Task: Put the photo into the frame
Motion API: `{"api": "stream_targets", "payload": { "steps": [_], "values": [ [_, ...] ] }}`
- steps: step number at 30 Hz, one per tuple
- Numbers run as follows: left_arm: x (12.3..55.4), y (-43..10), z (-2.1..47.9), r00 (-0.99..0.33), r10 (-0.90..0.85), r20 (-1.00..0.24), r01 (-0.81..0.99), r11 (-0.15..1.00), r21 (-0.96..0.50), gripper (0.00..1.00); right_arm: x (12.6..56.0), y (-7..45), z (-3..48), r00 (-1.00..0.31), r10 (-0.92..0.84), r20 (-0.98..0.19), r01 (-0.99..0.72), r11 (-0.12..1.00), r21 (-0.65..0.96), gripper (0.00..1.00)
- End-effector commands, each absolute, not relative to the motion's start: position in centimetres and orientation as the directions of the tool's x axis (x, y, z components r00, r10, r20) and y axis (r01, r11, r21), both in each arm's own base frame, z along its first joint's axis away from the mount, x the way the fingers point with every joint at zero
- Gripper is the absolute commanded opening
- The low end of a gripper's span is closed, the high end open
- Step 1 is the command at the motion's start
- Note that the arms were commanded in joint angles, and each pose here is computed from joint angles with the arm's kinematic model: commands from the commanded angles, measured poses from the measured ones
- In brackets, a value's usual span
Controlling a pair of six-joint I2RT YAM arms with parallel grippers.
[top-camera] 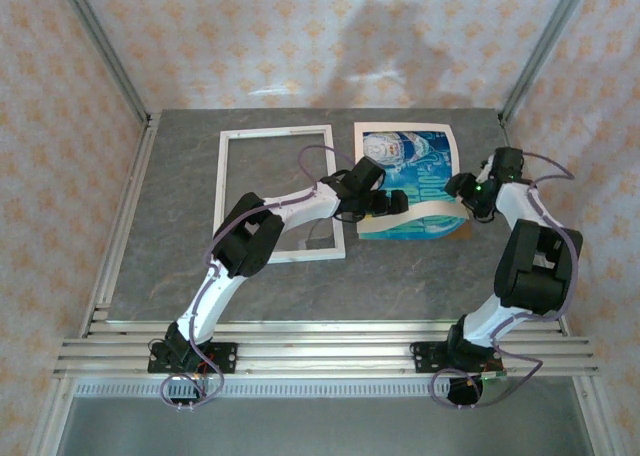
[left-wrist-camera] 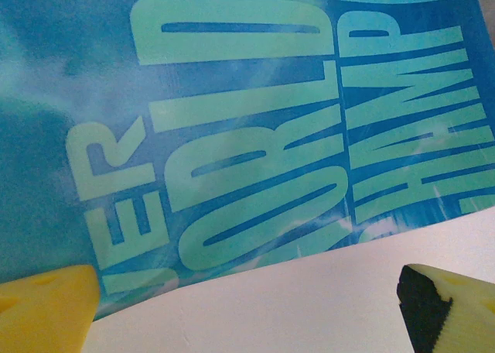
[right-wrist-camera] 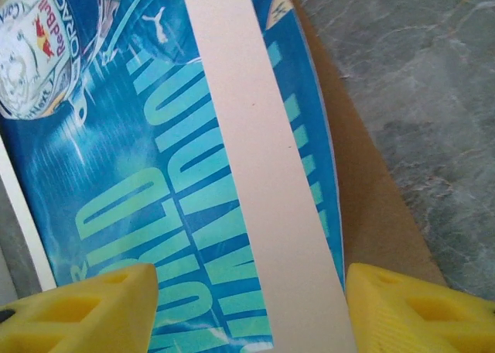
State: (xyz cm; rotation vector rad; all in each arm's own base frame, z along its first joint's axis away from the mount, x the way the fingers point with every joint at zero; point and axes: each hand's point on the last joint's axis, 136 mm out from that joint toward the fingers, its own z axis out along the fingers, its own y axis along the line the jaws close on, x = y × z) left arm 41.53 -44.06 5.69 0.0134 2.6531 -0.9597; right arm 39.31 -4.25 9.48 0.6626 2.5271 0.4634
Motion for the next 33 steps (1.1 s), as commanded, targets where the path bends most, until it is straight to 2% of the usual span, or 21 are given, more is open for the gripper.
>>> {"api": "stream_targets", "payload": {
  "steps": [1,12,17,20,23,28,33],
  "values": [
    [39.4,-44.0,2.0,-0.975,-0.049,-0.215,0.089,0.805,-0.586,1.00,38.8,-3.9,9.2,-0.814,0.434,-0.385,0.340,0.895,0.290,0.64],
    [39.4,-44.0,2.1,-0.975,-0.044,-0.219,0.096,0.802,-0.589,1.00,39.3,-5.3,9.4,-0.850,0.333,-0.408,0.339,0.939,0.060,0.63],
    [39.4,-44.1,2.2,-0.975,-0.041,-0.221,0.100,0.801,-0.590,1.00,40.0,-5.2,8.8,-0.862,0.321,-0.391,0.328,0.943,0.052,0.52],
    [39.5,-44.0,2.3,-0.973,-0.045,-0.226,0.101,0.799,-0.593,1.00,40.0,-4.9,8.0,-0.871,0.323,-0.371,0.323,0.944,0.063,0.48],
    [39.5,-44.1,2.3,-0.973,-0.048,-0.225,0.099,0.796,-0.596,1.00,40.1,-4.4,7.7,-0.871,0.334,-0.359,0.323,0.942,0.095,0.48],
    [39.3,-44.1,2.0,-0.975,-0.042,-0.218,0.098,0.799,-0.593,1.00,39.9,-4.1,8.7,-0.851,0.369,-0.375,0.340,0.930,0.141,0.56],
    [39.3,-44.1,2.0,-0.975,-0.038,-0.218,0.102,0.798,-0.594,1.00,39.4,-3.5,9.9,-0.804,0.480,-0.352,0.365,0.865,0.344,0.59]
  ]
}}
